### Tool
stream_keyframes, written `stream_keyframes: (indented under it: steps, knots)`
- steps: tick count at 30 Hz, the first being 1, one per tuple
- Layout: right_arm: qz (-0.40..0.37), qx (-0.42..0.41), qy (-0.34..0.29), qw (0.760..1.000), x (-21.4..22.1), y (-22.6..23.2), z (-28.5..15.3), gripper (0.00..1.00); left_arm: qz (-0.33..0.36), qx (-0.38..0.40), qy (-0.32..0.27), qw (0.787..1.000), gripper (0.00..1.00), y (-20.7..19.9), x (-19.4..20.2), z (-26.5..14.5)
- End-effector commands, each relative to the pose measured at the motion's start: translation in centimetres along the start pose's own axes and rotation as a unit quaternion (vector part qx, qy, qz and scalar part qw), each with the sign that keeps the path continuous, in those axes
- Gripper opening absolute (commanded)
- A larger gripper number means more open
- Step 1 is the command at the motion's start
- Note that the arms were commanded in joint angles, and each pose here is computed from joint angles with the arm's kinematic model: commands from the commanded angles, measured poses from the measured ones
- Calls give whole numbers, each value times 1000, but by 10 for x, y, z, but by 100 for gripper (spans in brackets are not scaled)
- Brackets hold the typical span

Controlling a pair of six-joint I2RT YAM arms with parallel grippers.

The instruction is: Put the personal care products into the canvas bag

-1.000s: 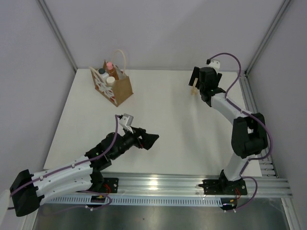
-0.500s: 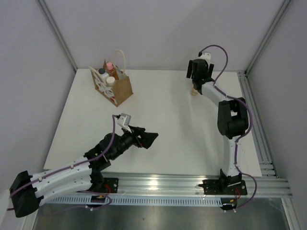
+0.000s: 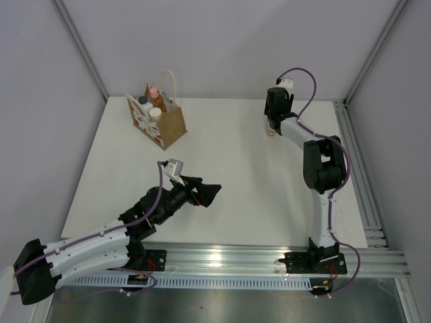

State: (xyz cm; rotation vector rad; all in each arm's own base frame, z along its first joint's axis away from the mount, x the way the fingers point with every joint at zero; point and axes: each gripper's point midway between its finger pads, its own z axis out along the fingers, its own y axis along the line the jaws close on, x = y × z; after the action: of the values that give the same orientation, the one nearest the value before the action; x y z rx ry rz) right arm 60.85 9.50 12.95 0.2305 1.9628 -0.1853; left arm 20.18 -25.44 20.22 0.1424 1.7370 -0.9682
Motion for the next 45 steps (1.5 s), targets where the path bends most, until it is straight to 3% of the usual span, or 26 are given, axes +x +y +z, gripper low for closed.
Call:
stream_keyframes:
  steps: [1,5,10,16,22,25,31,36,37,40,45]
  knots:
    - [20,-28,-15,999,-9,22,-41,33,19,-23,-45,999,99,8,-20,-1]
    - [63,-55,-24,996,0,46,-93,33,44,-56,-78,994,99,20,-36,-6]
    - [58,-84,-18,995,44,78,-156,34,76,-129,-128,980,99,46,-60,-19]
    - [63,-116,19,991,83,120,-223,38,90,-156,-155,971,99,56,-73,-30]
    - [65,-173,23,983,87,147,-266,66,88,-163,-159,970,99,59,-75,-34]
    - [60,-194,27,979,92,151,-277,73,84,-158,-165,970,99,58,-77,-36]
    - [52,-227,25,972,73,165,-296,84,89,-155,-160,971,99,57,-74,-34]
    - [19,-257,9,966,26,164,-321,86,98,-158,-150,971,99,56,-74,-30]
    - [22,-266,-5,964,-1,166,-330,87,100,-155,-149,971,99,52,-77,-29]
    - [36,-284,4,958,-39,152,-340,87,114,-154,-125,973,99,47,-76,-22]
    - [66,-241,-1,968,-78,78,-334,87,111,-133,-84,981,99,28,-72,-4]
